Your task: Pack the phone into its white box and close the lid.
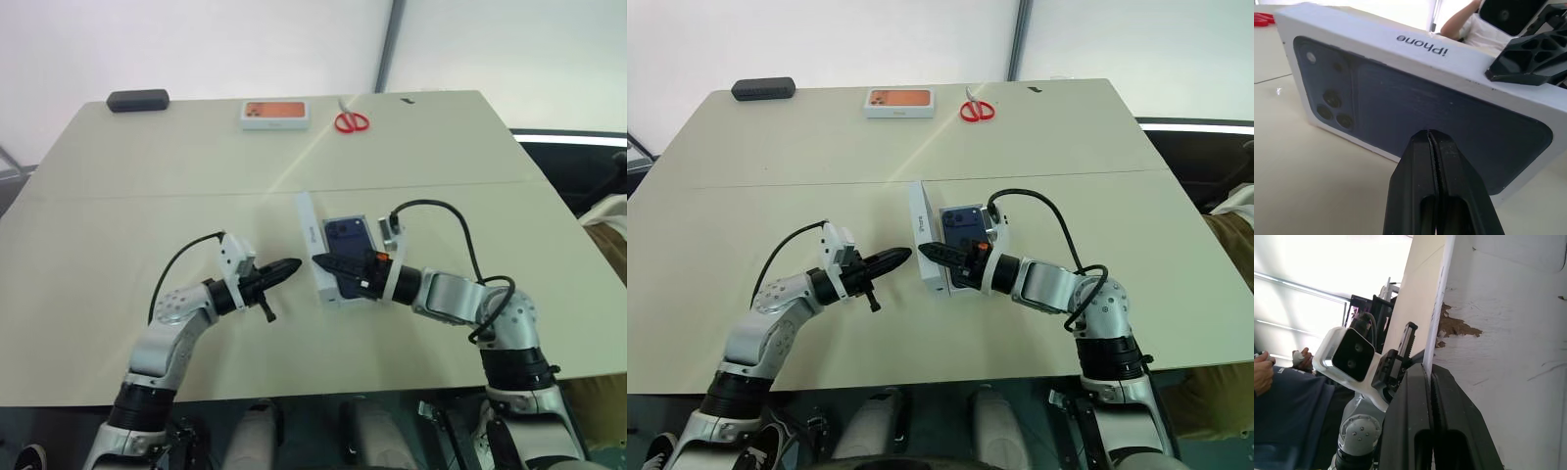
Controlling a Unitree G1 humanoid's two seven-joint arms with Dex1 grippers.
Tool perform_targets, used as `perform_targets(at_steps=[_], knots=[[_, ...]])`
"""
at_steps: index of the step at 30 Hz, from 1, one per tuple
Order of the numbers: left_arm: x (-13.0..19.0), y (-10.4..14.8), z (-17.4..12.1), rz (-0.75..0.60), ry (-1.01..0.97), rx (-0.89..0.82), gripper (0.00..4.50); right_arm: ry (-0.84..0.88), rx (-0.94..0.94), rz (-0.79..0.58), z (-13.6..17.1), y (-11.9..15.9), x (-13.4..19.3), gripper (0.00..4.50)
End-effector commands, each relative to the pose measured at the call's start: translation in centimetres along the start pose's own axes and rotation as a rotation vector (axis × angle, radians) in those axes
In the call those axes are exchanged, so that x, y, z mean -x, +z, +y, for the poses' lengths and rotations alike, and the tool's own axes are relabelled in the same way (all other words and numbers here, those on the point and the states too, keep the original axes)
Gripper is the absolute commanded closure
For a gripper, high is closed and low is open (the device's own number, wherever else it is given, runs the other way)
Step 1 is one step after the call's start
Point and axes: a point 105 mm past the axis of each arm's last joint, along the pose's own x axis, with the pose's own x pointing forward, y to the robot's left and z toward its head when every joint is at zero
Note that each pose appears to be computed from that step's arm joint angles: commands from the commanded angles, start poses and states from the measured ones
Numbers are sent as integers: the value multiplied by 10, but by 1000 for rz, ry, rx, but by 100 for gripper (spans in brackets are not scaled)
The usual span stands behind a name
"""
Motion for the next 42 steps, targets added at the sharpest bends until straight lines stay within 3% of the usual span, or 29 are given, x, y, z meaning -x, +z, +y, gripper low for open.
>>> perform_targets(at_steps=[1, 8, 14, 17, 21, 24, 28, 32, 35, 42], knots=[[-15, 12, -2, -51, -2, -46, 450, -48, 54, -67, -5, 18, 10, 358], [-43, 18, -12, -102, -30, -23, 450, -140, 223, -218, -8, 57, 49, 3], [-62, 18, -19, -110, -70, -17, 450, -229, 529, -232, -6, 75, 77, 3], [-64, 19, -19, -114, -81, -20, 450, -346, 695, -200, -22, 76, 80, 83], [-59, 19, -15, -95, -74, -46, 450, -507, 1148, -115, -34, 79, 76, 291], [-44, 17, -7, -63, -46, -69, 450, -538, 1247, -78, -46, 76, 74, 446], [-27, 12, 3, -23, 0, -62, 450, -526, 1364, 7, -53, 65, 70, 446], [-17, -10, 14, 91, 46, -44, 450, -512, 1458, 23, -50, 65, 64, 446], [-23, -27, 14, 169, 48, -52, 450, -513, 1501, 48, -53, 63, 63, 446], [-45, -28, -5, 186, -16, -18, 450, -516, 1505, 50, -59, 60, 66, 446]])
